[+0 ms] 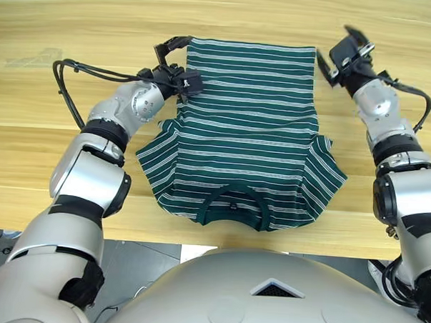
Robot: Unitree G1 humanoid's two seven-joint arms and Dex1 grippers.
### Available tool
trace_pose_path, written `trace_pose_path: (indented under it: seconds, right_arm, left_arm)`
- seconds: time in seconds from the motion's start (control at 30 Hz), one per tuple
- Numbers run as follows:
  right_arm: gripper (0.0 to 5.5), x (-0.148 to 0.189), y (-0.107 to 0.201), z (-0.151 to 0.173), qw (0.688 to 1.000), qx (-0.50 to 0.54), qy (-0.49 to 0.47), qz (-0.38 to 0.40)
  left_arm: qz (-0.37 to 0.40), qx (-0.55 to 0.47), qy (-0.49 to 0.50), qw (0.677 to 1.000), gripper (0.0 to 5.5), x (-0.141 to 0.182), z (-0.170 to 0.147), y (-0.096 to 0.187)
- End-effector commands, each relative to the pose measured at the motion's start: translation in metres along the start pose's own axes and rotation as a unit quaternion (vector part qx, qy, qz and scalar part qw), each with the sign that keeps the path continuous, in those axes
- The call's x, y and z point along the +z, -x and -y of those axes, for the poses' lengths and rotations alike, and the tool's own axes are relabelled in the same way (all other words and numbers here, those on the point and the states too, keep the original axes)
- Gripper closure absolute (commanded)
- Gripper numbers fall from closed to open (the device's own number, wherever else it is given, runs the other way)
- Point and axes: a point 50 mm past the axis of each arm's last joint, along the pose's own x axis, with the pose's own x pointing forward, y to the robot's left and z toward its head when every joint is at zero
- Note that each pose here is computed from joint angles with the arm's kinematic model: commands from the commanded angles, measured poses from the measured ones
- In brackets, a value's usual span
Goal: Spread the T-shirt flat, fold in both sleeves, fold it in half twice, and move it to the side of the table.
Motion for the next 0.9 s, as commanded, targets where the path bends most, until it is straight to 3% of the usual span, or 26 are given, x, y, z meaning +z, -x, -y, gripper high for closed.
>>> trace_pose_path:
  seconds: [0.03, 0.2, 0.37, 0.5, 0.67, 0.73, 0.77, 0.83, 0.9]
  right_arm:
    - [2.08, 0.026, -0.005, 0.035, 0.993, -0.082, -0.024, 0.079]
    - [2.08, 0.028, 0.004, 0.038, 0.988, -0.095, -0.034, 0.114]
    - [2.08, 0.025, 0.009, 0.032, 0.987, -0.095, -0.052, 0.123]
    - [2.08, 0.02, 0.016, 0.024, 0.987, -0.087, -0.06, 0.12]
    - [2.08, 0.02, 0.024, 0.017, 0.986, -0.083, -0.067, 0.129]
    - [2.08, 0.025, 0.031, 0.023, 0.983, -0.093, -0.063, 0.147]
    - [2.08, 0.029, 0.035, 0.027, 0.981, -0.101, -0.062, 0.157]
    - [2.08, 0.037, 0.043, 0.034, 0.976, -0.115, -0.063, 0.175]
    - [2.08, 0.043, 0.052, 0.039, 0.973, -0.124, -0.062, 0.183]
  left_arm:
    - [-0.078, -0.022, 0.006, 0.997, 0.69, -0.024, 0.016, 0.011]
    - [-0.123, 0.069, 0.074, 0.987, 0.69, -0.039, 0.002, 0.019]
    - [-0.003, 0.217, 0.195, 0.956, 0.69, -0.024, -0.036, 0.031]
    - [0.084, 0.238, 0.239, 0.938, 0.69, -0.007, -0.044, 0.053]
    - [0.088, 0.287, 0.322, 0.898, 0.69, -0.002, -0.047, 0.101]
    - [0.064, 0.313, 0.384, 0.866, 0.69, -0.004, -0.046, 0.136]
    - [0.052, 0.328, 0.439, 0.835, 0.69, -0.004, -0.042, 0.156]
    - [0.021, 0.352, 0.573, 0.74, 0.69, 0.001, -0.018, 0.194]
    - [0.006, 0.352, 0.656, 0.667, 0.69, 0.015, 0.004, 0.217]
